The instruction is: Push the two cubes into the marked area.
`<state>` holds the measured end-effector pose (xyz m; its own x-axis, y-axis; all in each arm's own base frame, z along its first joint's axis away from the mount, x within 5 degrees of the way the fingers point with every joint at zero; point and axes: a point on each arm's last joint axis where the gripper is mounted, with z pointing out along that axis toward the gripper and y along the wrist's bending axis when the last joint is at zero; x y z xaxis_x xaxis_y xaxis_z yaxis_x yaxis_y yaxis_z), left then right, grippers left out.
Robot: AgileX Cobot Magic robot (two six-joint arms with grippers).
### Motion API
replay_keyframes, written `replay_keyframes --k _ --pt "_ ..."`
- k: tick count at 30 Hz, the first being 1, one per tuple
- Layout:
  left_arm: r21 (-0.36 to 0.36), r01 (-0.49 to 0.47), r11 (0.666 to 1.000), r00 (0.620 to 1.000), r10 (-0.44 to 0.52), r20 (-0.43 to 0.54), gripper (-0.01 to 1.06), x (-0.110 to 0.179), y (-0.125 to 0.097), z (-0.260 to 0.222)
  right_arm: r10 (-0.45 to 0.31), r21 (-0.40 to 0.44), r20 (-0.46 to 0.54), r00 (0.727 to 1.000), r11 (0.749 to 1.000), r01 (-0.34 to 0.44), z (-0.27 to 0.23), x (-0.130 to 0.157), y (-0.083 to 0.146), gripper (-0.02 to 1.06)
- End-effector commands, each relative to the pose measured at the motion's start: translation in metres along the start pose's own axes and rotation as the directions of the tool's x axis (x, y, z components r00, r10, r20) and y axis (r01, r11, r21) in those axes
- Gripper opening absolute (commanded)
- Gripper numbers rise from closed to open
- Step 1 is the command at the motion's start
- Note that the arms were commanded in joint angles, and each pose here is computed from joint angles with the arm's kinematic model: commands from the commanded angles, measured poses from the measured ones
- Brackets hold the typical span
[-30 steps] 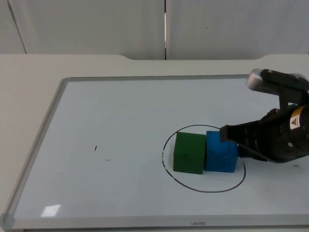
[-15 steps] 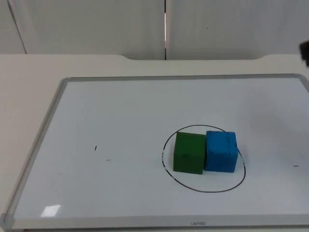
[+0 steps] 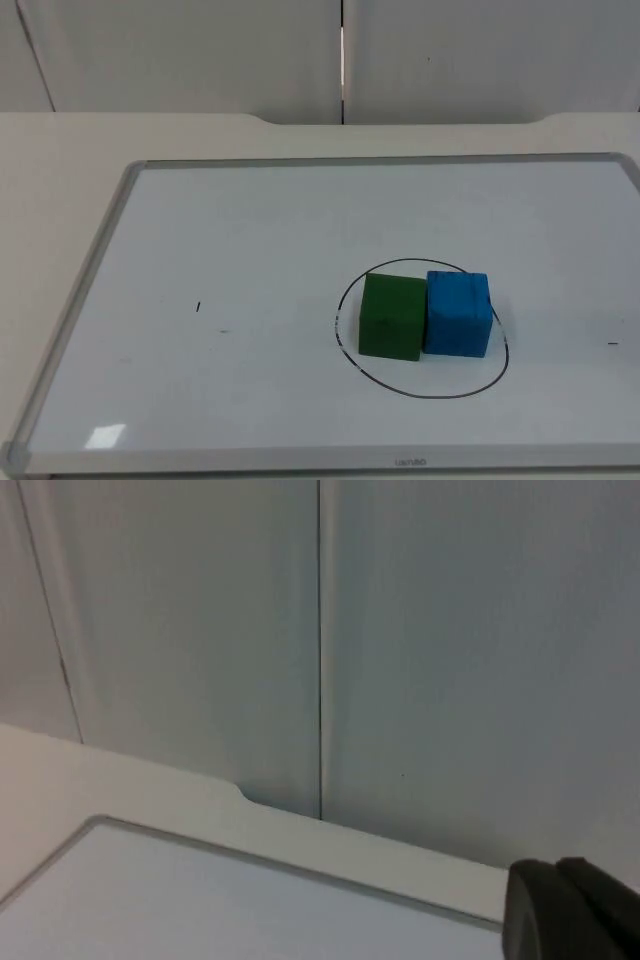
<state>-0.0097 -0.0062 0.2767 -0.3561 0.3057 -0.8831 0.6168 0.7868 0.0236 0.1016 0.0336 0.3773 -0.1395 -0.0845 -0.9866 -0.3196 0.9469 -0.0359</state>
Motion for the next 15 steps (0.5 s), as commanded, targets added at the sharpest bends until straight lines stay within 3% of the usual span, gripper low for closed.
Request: replay_keyframes --k 1,12,15 --pt "-0.017 0.000 1.000 1.000 0.000 -0.002 0.00 0.001 0.001 0.000 -0.016 0.006 -0.026 1.000 1.000 0.016 -0.027 0.006 0.000 0.00" --pt "-0.037 -0.011 0.999 1.000 0.011 -0.005 0.00 0.002 0.003 0.000 -0.004 0.006 -0.037 0.999 1.000 0.004 -0.064 0.017 0.000 0.00" --pt "-0.037 -0.011 0.999 1.000 0.011 -0.005 0.00 0.002 0.003 0.000 0.002 0.005 -0.085 0.996 1.000 -0.002 -0.067 0.022 0.001 0.00"
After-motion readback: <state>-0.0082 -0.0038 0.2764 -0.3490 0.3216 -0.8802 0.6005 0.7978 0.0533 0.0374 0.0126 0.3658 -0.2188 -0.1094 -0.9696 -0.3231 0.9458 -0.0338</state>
